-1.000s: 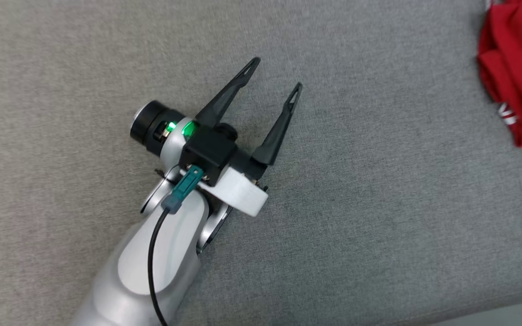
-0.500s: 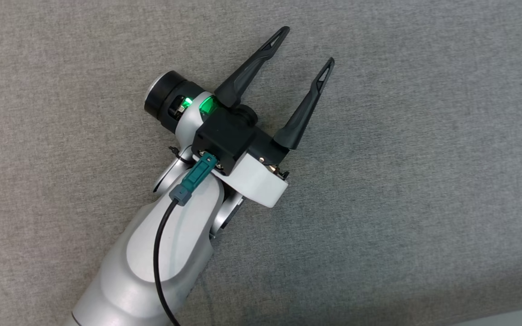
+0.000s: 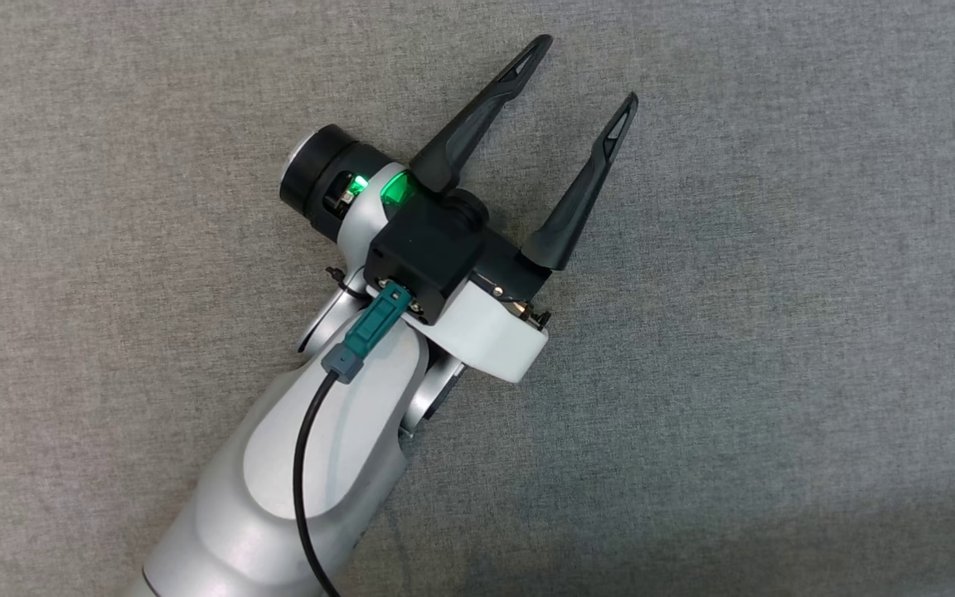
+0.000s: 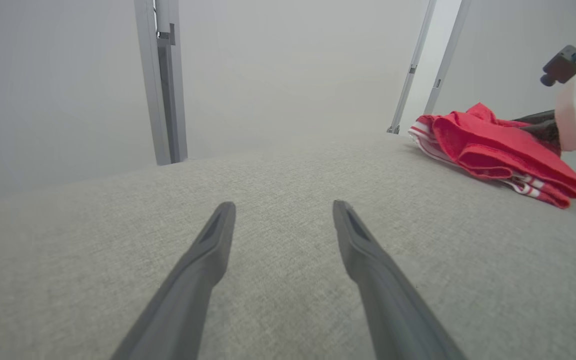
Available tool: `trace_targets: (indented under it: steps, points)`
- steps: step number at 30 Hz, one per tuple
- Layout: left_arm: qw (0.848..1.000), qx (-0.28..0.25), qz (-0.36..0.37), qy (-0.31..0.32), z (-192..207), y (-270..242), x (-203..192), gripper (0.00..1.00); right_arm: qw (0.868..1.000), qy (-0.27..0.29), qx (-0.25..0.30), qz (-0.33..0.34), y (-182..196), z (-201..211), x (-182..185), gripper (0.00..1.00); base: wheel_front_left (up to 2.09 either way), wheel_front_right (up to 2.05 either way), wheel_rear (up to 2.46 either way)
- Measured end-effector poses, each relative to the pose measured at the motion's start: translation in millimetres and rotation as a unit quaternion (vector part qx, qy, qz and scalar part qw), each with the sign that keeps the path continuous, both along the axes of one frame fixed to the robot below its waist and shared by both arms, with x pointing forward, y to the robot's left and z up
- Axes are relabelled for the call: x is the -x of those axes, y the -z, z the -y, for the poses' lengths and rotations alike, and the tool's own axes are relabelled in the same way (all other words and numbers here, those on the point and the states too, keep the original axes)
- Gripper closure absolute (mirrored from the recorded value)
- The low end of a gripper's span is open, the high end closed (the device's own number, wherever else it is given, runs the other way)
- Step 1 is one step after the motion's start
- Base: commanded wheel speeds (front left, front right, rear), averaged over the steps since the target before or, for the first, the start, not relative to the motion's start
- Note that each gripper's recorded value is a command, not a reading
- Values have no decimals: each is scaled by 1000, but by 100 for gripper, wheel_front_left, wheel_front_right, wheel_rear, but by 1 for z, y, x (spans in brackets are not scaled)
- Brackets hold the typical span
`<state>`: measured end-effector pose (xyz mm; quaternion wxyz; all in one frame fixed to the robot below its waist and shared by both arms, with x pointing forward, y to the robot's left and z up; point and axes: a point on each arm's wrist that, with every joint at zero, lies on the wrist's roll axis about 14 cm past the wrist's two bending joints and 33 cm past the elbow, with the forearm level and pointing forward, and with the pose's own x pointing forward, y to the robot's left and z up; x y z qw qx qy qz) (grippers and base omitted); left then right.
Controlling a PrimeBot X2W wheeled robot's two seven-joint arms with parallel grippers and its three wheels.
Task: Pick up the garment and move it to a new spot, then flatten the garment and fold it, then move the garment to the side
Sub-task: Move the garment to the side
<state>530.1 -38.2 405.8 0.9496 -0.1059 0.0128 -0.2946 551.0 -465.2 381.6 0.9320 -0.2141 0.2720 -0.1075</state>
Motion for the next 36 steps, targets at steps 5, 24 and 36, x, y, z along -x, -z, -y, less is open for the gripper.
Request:
trace_targets:
  steps: [5,24,36]
  points:
    - [1000,-9,-2,-11,-8,-2,1,0,1000,1,-7,0,1,-10,-5,0,0,0,0]
    - [985,0,18,-169,-105,-84,54,0,946,-150,-98,270,-188,-140,-14,0,0,0,0]
    - [956,5,30,-293,-185,-111,131,0,888,-197,-223,350,-191,-248,93,0,0,0,0]
